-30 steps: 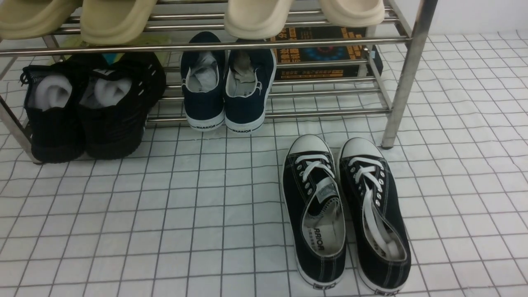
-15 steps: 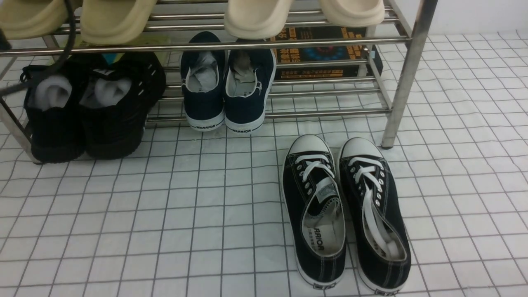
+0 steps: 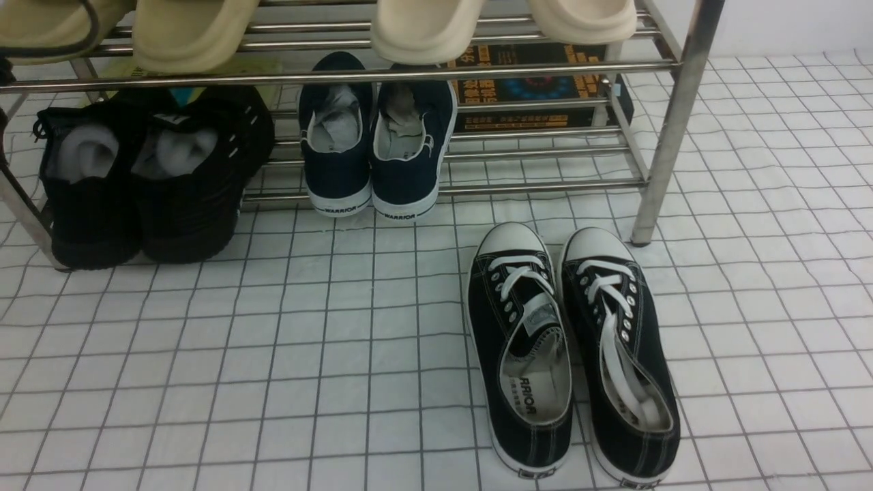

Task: Take the shoes off the shelf with your hand from the white checkered tablecloth.
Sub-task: 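Grasp the leftmost shoe on the bottom shelf of the shoe rack with the left gripper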

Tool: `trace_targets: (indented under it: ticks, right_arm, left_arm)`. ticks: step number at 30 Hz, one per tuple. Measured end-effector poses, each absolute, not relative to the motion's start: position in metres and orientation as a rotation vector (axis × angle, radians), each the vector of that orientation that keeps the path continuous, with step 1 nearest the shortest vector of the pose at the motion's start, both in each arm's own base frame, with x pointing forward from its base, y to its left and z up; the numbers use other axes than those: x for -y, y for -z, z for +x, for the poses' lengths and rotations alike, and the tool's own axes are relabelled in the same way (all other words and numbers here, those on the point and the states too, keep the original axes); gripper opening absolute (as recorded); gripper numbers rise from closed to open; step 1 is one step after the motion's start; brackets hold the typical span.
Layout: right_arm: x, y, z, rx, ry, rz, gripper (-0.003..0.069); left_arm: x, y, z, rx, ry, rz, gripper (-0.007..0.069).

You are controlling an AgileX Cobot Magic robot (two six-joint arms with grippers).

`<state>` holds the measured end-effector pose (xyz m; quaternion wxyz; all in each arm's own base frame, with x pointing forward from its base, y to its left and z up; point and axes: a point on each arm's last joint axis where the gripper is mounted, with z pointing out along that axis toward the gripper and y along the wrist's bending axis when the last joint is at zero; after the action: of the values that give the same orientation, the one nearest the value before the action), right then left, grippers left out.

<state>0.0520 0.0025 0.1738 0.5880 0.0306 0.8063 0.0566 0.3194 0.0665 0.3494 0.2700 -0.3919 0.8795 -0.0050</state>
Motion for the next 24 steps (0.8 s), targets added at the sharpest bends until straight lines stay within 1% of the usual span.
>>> trace_targets:
  ticks: [3,6,13,17,24]
  right_arm:
    - [-0.003,-0.174,0.052,-1.879,-0.132,0.071,0.0239]
    - [-0.003,-0.174,0.052,-1.879,-0.132,0.071,0.0239]
    - [-0.003,-0.174,0.052,-1.879,-0.132,0.071,0.0239]
    - [-0.003,-0.174,0.052,-1.879,-0.132,0.071,0.0239]
    - [-0.003,-0.174,0.052,-1.879,-0.132,0.071,0.0239]
  left_arm:
    - [-0.066,-0.34,0.33,-2.398,0.073,-0.994,0.0554]
    - [-0.066,-0.336,0.341,-2.374,0.099,-0.933,0.0554]
    - [-0.069,-0.322,0.355,-2.377,0.089,-0.912,0.0554]
    - [-0.072,-0.304,0.37,-2.37,0.093,-0.904,0.0554]
    - [-0.074,-0.286,0.381,-2.396,0.084,-0.909,0.0543]
